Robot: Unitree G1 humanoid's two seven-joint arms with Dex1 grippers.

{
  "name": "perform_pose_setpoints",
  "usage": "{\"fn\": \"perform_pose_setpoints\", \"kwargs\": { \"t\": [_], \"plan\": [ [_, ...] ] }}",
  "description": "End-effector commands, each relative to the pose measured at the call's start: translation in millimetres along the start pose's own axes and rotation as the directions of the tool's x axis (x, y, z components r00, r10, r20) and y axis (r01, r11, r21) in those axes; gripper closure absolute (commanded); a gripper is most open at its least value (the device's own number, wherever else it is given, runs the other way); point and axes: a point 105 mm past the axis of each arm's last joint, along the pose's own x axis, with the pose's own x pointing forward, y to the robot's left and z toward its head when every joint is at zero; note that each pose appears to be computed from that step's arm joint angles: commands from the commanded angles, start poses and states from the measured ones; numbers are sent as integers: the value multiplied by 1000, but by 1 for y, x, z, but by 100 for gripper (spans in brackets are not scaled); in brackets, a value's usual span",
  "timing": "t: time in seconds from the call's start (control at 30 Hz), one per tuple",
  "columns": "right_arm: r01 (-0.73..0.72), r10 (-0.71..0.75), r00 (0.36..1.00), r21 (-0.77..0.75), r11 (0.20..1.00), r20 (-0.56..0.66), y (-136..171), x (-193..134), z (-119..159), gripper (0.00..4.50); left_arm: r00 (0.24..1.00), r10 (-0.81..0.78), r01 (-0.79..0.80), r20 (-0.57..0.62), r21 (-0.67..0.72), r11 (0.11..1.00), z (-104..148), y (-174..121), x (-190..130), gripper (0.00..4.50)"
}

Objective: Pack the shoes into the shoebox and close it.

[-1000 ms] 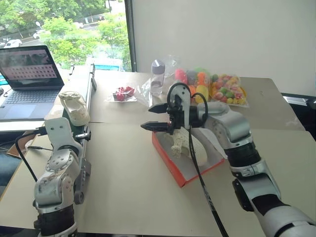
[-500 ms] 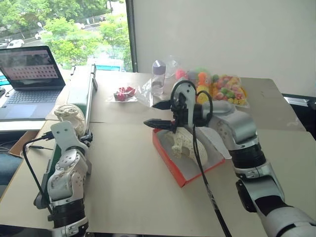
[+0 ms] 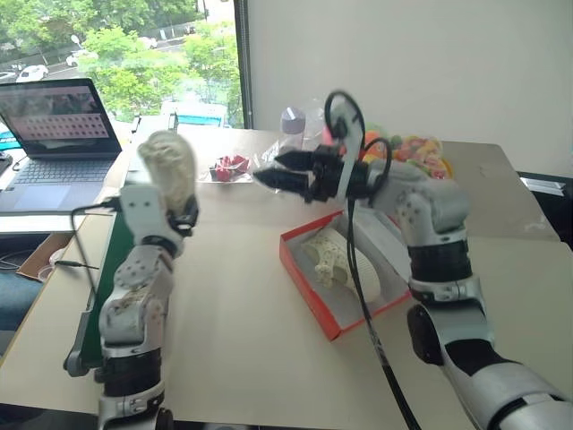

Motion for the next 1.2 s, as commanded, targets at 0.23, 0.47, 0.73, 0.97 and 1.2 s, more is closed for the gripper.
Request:
{"fn": "perform_pose_setpoints", "kwargs": {
  "t": [0.23,0.47,0.73,0.97,1.2],
  "plan": [
    [45,-76,989,231,972,126,-11,-16,29,0,945,-310,316,107,-39,948,39,-75,7,157],
    [79,-113,984,237,968,134,-15,-21,29,0,914,-392,402,103,-93,911,41,-95,6,157],
    [144,-163,984,226,963,68,-25,-22,9,0,883,-453,466,125,-119,876,51,-109,2,157],
    [192,-200,980,219,957,14,-37,-27,-6,0,890,-438,451,124,-107,886,55,-102,0,157],
    [196,-201,980,217,956,1,-42,-28,-9,0,893,-433,445,120,-105,889,56,-100,-2,157]
  ]
}}
